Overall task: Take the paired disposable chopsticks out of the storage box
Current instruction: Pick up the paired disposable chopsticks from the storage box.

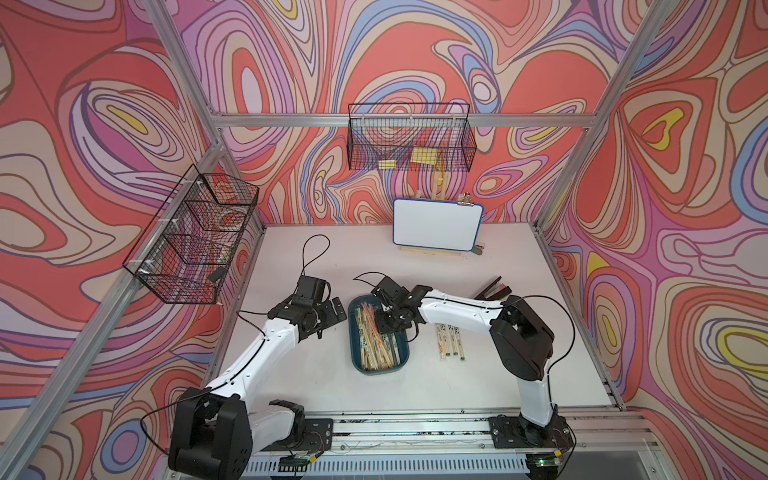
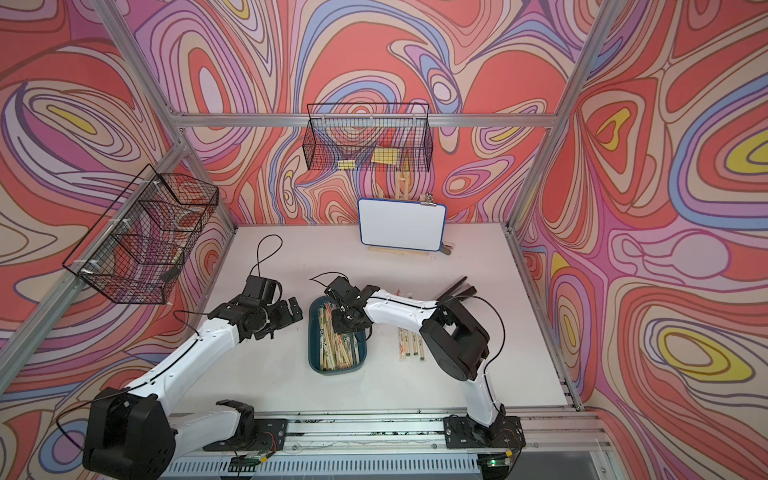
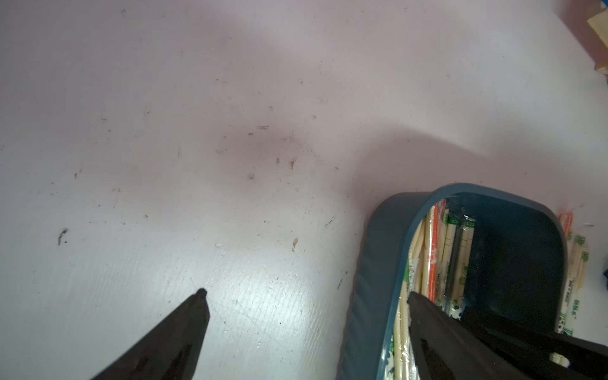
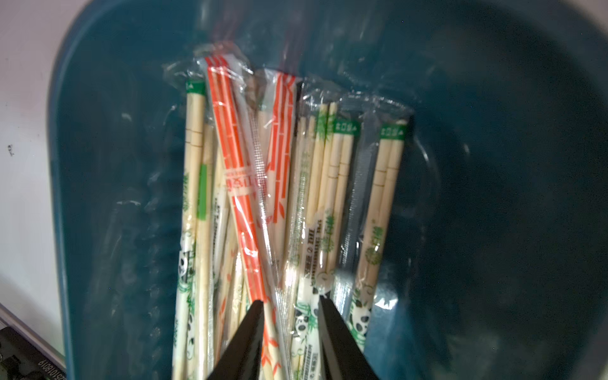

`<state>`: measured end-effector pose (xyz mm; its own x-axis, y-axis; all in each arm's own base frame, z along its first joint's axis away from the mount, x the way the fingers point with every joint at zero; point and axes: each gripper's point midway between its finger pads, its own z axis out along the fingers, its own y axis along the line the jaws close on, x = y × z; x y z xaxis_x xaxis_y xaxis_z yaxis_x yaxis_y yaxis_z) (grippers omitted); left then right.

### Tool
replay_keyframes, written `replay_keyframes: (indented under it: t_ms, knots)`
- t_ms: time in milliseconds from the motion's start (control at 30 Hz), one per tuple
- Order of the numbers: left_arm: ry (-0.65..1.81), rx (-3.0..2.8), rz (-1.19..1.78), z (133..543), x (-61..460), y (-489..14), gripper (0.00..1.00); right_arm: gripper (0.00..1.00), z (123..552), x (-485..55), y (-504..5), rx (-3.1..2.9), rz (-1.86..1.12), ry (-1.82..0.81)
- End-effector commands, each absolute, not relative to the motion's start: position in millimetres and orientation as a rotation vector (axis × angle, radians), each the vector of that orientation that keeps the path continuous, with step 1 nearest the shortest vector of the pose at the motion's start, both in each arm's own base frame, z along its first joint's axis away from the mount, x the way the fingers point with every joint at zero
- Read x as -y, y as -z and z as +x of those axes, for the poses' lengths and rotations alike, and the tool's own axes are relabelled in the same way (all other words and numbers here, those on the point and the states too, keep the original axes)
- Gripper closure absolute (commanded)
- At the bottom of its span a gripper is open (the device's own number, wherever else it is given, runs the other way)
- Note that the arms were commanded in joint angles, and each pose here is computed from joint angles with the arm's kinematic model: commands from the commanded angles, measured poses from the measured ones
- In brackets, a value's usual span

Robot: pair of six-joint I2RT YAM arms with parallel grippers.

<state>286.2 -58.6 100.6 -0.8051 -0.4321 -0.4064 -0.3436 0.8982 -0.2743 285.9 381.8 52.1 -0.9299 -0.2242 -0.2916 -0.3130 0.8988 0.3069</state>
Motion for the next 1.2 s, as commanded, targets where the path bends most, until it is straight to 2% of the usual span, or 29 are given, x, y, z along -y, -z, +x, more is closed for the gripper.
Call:
replay_keyframes:
  t_ms: [0, 867, 1167]
  knots:
    - [0.245, -2.591, -0.555, 288.1, 58.4, -99.6, 0.00, 0.67, 287.4, -391.9, -49.1, -2.809, -0.414, -0.533]
    - [0.247, -2.595, -0.556, 287.5, 58.5, -96.2, 0.00, 0.69, 278.3, -406.4, -32.1, -2.845, -0.461, -0.537]
    - [0.249, -2.592, -0.562, 287.5, 58.2, -96.8, 0.00, 0.83, 277.7, -397.8, -32.4, -2.846, -0.453, -0.491]
